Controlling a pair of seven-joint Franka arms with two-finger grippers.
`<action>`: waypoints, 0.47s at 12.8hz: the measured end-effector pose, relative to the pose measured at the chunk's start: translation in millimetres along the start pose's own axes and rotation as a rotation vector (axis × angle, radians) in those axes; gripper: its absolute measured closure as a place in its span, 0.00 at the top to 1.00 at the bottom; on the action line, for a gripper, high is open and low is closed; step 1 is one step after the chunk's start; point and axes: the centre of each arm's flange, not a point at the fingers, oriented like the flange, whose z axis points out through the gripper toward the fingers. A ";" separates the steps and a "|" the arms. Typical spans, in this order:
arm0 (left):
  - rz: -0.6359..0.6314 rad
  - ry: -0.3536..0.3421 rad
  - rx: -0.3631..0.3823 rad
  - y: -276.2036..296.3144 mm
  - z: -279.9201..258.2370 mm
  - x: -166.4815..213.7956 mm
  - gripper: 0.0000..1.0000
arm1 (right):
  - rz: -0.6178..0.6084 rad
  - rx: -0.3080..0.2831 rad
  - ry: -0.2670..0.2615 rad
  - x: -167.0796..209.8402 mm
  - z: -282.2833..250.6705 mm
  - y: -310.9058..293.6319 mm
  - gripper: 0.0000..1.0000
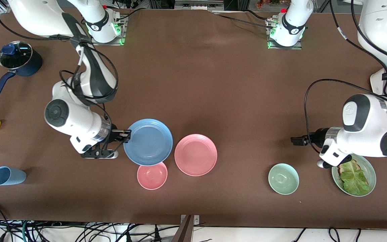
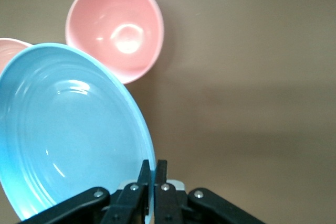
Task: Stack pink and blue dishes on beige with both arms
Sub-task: 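Carry the blue plate onto the pink plate with the right gripper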
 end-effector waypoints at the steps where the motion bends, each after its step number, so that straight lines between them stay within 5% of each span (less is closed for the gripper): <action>1: 0.009 0.003 -0.002 -10.9 -13.6 -4.0 1.00 | -0.001 0.007 0.011 -5.6 6.8 -18.5 0.05; 6: 0.182 0.055 0.108 -25.5 -62.1 -44.6 1.00 | 0.057 0.073 0.098 -25.1 45.1 -87.9 0.05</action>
